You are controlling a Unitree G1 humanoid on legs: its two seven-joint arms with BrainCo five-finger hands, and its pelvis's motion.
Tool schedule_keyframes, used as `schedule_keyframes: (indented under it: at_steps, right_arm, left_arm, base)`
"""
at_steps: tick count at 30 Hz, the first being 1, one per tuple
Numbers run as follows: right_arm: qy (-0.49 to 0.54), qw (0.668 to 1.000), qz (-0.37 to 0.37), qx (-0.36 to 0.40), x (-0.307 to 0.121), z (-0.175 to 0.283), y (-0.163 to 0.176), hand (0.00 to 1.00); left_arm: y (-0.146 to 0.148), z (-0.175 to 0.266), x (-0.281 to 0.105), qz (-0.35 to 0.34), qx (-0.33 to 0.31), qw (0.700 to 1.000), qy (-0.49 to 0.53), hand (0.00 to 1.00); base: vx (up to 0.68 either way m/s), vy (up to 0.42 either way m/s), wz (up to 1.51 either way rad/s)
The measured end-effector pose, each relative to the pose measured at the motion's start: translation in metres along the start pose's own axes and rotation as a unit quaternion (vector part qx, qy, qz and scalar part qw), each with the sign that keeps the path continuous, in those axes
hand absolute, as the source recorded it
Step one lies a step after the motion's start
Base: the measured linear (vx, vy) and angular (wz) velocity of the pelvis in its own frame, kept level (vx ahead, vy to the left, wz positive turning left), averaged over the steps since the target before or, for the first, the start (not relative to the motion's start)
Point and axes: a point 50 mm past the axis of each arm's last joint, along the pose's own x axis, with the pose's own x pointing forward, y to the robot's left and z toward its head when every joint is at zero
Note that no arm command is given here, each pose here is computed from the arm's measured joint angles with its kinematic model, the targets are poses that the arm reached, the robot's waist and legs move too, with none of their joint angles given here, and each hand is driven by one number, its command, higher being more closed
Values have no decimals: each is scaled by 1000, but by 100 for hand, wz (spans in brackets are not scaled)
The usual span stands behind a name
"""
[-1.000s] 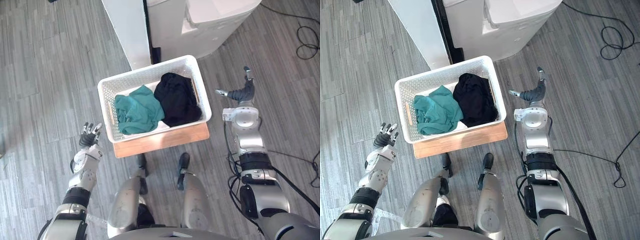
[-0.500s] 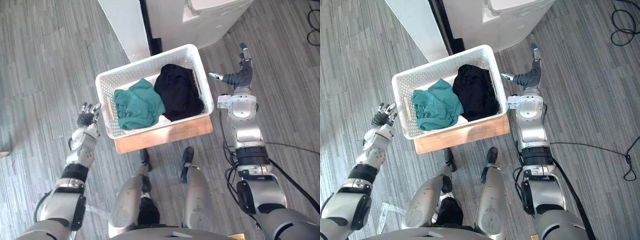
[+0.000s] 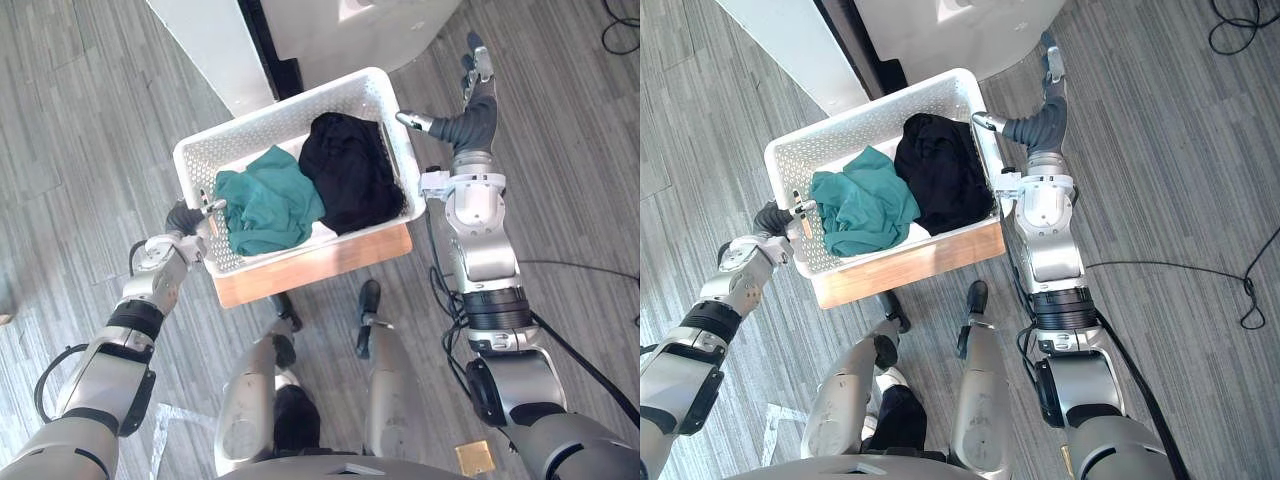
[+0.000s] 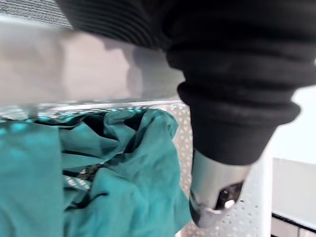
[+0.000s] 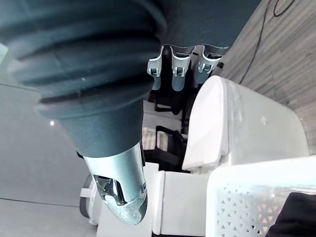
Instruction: Pick up the laundry basket with both hands and put the clothes into the washing machine.
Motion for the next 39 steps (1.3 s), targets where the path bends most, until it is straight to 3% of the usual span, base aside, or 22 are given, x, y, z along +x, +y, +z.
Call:
schedule_keyframes:
  at_steps: [7,13,22,32,36,39]
  right_arm:
    - [-3,998,55,18,2,4,18,0]
    - [80,977,191,-50,15,-26,41,0]
    - [103,954,269,-80,41,-27,36,0]
    - [116,956,268,-29,47,-27,26,0]
    - [124,964,234,-10,53,-25,19,0]
    - [100,979,161,67,61,-11,12,0]
  left_arm:
    - [8,-5,2,30,-18,999,14,0]
    - [15,4,5,39,-18,999,11,0]
    - [14,26,11,39,-21,999,-13,0]
    - [4,36,16,31,-40,998,-35,0]
    - [-1,41,18,28,-50,997,-44,0]
    - [-4,45,18,32,-62,996,-58,0]
  base:
    - [32,-16,-10]
    - [18,-15,0]
    - [16,-10,5]
    - [29,-15,6]
    - [42,-38,7]
    - [41,-28,1]
